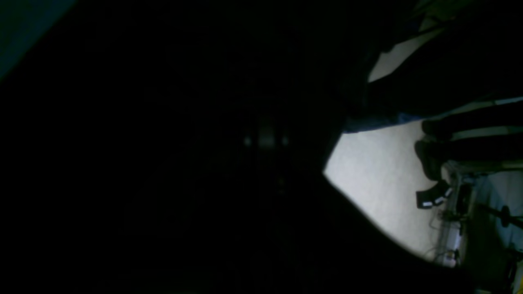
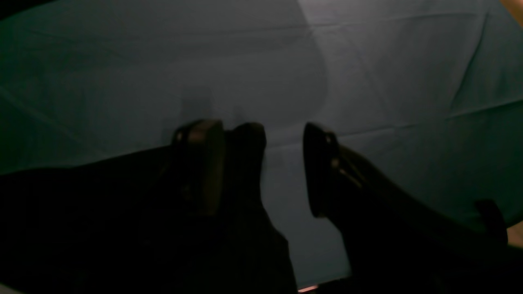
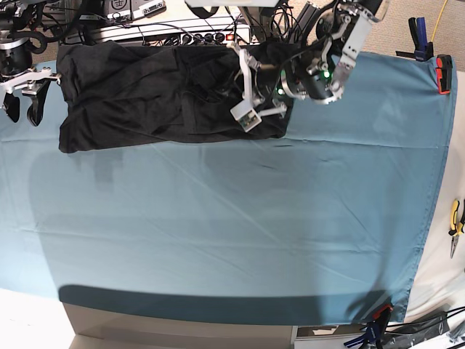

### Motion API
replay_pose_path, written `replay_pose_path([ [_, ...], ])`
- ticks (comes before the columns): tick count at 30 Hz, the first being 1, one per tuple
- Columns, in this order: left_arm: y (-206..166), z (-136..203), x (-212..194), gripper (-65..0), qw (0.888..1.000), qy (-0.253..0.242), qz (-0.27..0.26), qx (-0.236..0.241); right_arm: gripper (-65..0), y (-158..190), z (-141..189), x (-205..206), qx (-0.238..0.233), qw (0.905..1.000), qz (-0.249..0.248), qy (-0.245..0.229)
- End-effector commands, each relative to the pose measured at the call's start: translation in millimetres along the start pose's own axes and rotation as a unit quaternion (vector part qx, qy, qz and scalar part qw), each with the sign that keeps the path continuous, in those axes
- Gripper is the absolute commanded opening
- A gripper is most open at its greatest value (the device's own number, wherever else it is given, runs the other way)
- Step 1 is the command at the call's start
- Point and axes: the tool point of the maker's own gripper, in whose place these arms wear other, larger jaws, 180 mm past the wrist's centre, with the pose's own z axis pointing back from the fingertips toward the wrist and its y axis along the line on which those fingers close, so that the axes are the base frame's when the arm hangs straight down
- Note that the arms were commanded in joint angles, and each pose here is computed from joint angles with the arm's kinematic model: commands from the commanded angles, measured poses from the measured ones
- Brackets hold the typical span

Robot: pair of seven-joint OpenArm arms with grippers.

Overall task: Fold the T-shirt properly
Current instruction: 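Slide the left gripper across the folded shirt toward the other end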

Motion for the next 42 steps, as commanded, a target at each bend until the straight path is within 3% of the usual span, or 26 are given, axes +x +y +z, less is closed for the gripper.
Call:
replay_pose_path([
  [1,-11,0,13,-65.0,1.0,-0.025,-0.002,-0.018,-33.6,0,2,15,0.002,0.9996,0.009,-0.028],
  [7,-53,-15,3,-65.0,0.997,-0.013,-0.011,-0.076,-33.6,6,-1,17,0.011,0.9994,0.009,-0.032],
  [12,-111,-26,-14,-65.0,0.985,0.016,-0.06,-0.158,-33.6,25,-11,13,0.041,0.9988,0.015,-0.023],
  [16,-132,-31,-25,-65.0,0.979,0.037,-0.093,-0.179,-33.6,35,-18,7,0.051,0.9982,0.03,-0.008],
  [19,-115,-34,-21,-65.0,0.981,0.044,-0.121,-0.146,-33.6,39,-20,6,0.056,0.9979,0.033,-0.006],
  [22,-77,-32,-6,-65.0,0.99,0.046,-0.124,-0.057,-33.6,39,-20,6,0.055,0.9979,0.033,-0.006],
  [25,-42,-19,22,-65.0,0.992,0.017,-0.123,0.032,-33.6,39,-20,6,0.056,0.9979,0.033,-0.006],
  [27,-29,-5,41,-65.0,0.99,-0.011,-0.124,0.065,-33.6,39,-20,6,0.056,0.9979,0.033,-0.006],
  [34,4,35,77,-65.0,0.98,-0.08,-0.124,0.133,-33.6,39,-19,6,0.056,0.9979,0.033,-0.006],
  [38,26,34,67,-65.0,0.975,-0.06,-0.13,0.169,-33.6,39,-20,7,0.056,0.9979,0.033,-0.007],
  [42,36,21,47,-65.0,0.979,-0.027,-0.101,0.174,-33.6,39,-20,7,0.056,0.9979,0.033,-0.008],
])
